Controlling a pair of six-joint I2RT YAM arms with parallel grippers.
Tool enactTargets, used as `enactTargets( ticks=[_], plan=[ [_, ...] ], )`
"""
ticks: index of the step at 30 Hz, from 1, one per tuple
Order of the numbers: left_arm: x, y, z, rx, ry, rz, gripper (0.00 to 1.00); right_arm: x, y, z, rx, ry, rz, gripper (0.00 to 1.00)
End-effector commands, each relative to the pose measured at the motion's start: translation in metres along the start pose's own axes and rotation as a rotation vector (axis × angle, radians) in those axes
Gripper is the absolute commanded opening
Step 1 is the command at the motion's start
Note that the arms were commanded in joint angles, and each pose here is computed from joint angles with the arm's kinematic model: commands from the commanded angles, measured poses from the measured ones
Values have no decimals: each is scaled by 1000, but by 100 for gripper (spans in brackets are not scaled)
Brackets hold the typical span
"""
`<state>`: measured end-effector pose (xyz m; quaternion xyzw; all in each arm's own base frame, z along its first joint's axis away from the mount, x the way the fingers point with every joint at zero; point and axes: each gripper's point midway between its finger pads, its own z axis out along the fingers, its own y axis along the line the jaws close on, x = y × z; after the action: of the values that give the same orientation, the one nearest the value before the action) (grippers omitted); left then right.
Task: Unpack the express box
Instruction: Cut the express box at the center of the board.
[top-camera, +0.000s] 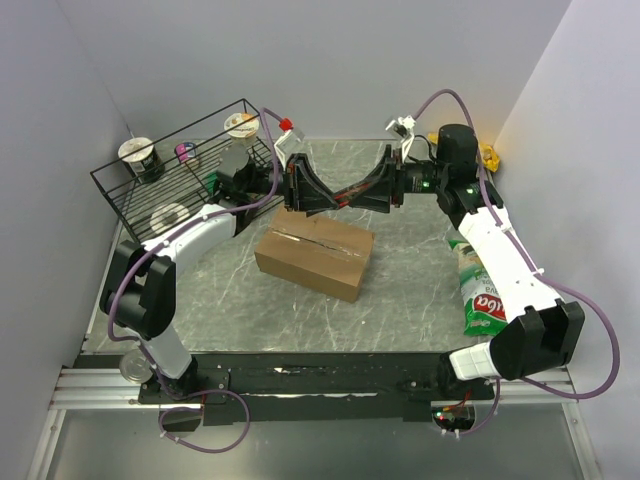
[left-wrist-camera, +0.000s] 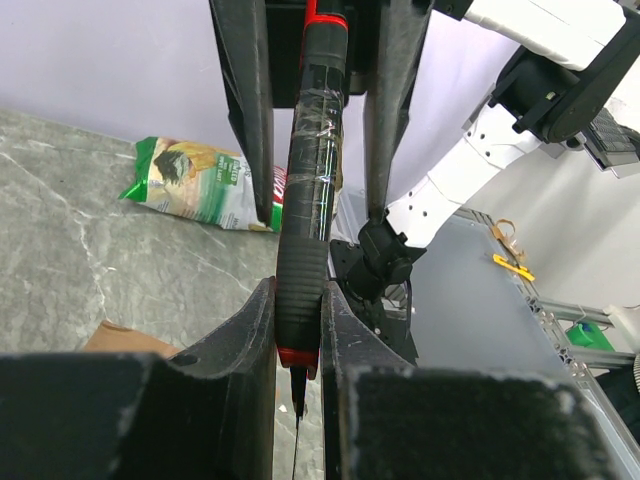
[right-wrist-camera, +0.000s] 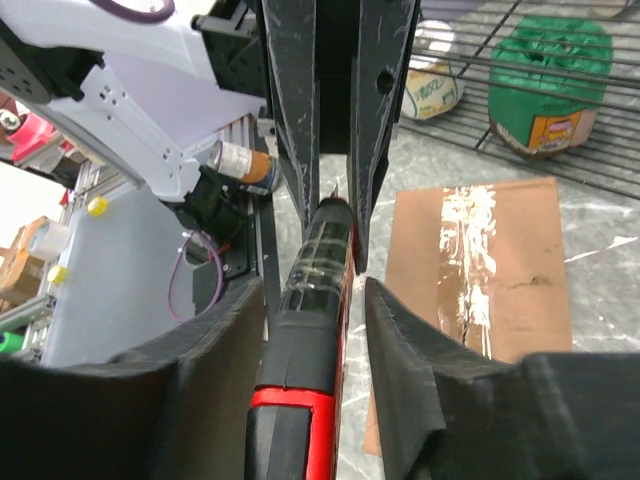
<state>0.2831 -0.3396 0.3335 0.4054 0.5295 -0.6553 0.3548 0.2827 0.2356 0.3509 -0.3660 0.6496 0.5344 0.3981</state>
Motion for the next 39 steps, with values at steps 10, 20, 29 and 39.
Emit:
enactTargets(
  ticks=[10, 20, 29, 39],
  plan=[
    [-3, -3, 3, 13, -4, 34, 1, -17, 11, 1, -45, -33, -63, 39],
    [11, 42, -32, -243, 88, 104, 63, -40, -52, -52, 516, -113, 15, 0],
    [112, 29, -88, -353, 494, 783, 81, -11, -74, -128, 932, -40, -22, 0],
    [149, 27, -61, -355, 469, 1195, 83, 30, -89, -164, 974, -150, 303, 0]
  ],
)
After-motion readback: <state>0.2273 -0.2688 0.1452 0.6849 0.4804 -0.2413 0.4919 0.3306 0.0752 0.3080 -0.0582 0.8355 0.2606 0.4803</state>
